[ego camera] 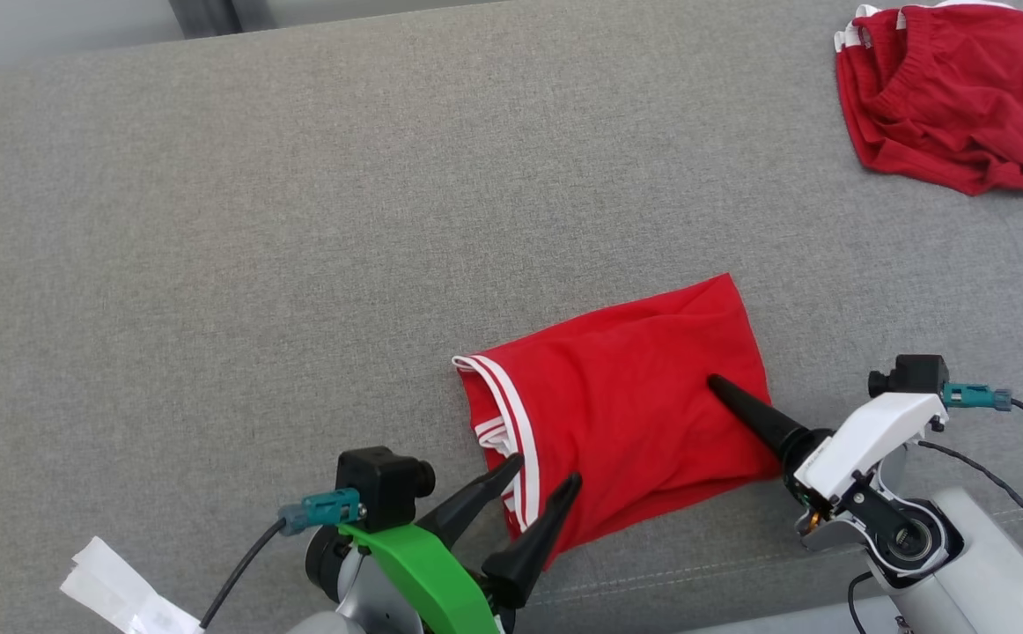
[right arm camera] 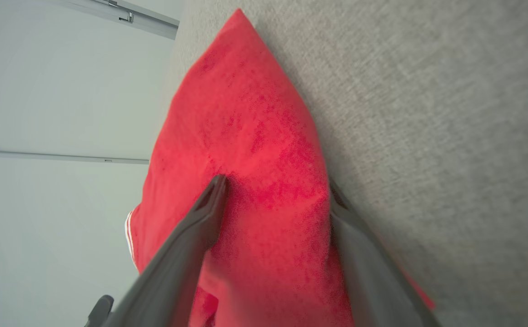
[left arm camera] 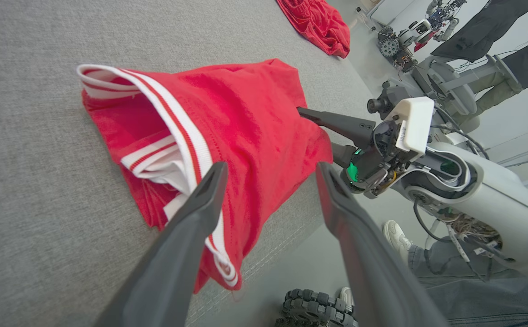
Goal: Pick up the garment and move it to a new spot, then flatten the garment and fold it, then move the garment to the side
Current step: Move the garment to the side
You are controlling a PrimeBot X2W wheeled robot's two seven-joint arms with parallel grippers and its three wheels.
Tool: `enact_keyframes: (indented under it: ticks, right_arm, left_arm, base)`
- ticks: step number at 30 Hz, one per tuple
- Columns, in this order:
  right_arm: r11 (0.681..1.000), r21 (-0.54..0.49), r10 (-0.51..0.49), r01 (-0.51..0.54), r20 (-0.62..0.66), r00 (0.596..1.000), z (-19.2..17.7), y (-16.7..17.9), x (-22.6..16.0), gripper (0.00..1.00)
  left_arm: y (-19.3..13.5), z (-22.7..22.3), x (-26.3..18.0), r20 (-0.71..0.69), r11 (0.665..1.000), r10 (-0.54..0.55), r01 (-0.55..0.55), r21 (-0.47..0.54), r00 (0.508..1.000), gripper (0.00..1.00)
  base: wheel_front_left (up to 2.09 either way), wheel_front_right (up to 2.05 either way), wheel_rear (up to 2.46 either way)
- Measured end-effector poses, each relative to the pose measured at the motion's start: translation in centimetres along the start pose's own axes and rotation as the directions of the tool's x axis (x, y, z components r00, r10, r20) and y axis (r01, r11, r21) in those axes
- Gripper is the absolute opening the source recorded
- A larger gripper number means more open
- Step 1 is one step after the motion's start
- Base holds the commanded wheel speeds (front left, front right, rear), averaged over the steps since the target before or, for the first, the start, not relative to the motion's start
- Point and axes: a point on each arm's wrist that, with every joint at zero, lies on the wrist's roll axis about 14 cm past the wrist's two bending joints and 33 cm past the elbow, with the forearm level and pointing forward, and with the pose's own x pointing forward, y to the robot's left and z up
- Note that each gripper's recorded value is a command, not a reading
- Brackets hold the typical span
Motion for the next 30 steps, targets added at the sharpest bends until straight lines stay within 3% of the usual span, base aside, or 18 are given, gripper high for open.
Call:
enact_keyframes:
  ticks: [10, 11, 12, 19, 23, 30]
  right_arm:
    - [0.999, -0.016, 0.041, -0.043, -0.107, 0.993, -1.6, 1.6, 0.6, 1.0]
    - [0.999, -0.022, 0.043, -0.046, -0.111, 0.993, -1.6, 1.7, 0.7, 0.31]
    - [0.998, -0.031, 0.043, -0.047, -0.113, 0.993, -1.5, 1.7, 0.7, 0.0]
    - [0.99, -0.135, 0.02, -0.039, -0.14, 0.99, -0.4, 1.4, 0.7, 0.0]
    - [0.977, -0.206, 0.03, -0.052, -0.109, 0.994, 2.3, 2.1, 1.1, 0.0]
    - [0.923, -0.383, 0.027, -0.044, -0.05, 0.998, 7.9, 3.5, 2.0, 0.0]
  left_arm:
    - [-0.1, 0.5, -0.2, 0.02, 1.0, 0.005, -0.005, 0.006, 1.0, 1.0]
    - [-0.2, 0.4, -0.3, 0.017, 1.0, 0.004, -0.004, 0.004, 1.0, 1.0]
    - [-0.3, 0.4, -0.2, 0.016, 1.0, 0.002, -0.002, 0.002, 1.0, 1.0]
    - [-0.3, 0.8, -0.5, 0.035, 1.0, 0.012, -0.012, -0.006, 0.999, 1.0]
    - [0.1, 0.8, -0.6, 0.039, 1.0, 0.023, -0.023, -0.011, 0.999, 1.0]
    - [1.2, 1.8, -0.9, 0.068, 0.998, 0.059, -0.059, 0.005, 0.996, 1.0]
  base:
    - [0.0, 0.0, 0.0]
    - [0.0, 0.0, 0.0]
    - [0.0, 0.0, 0.0]
    - [0.0, 0.0, 0.0]
    - [0.0, 0.0, 0.0]
    - [0.0, 0.0, 0.0]
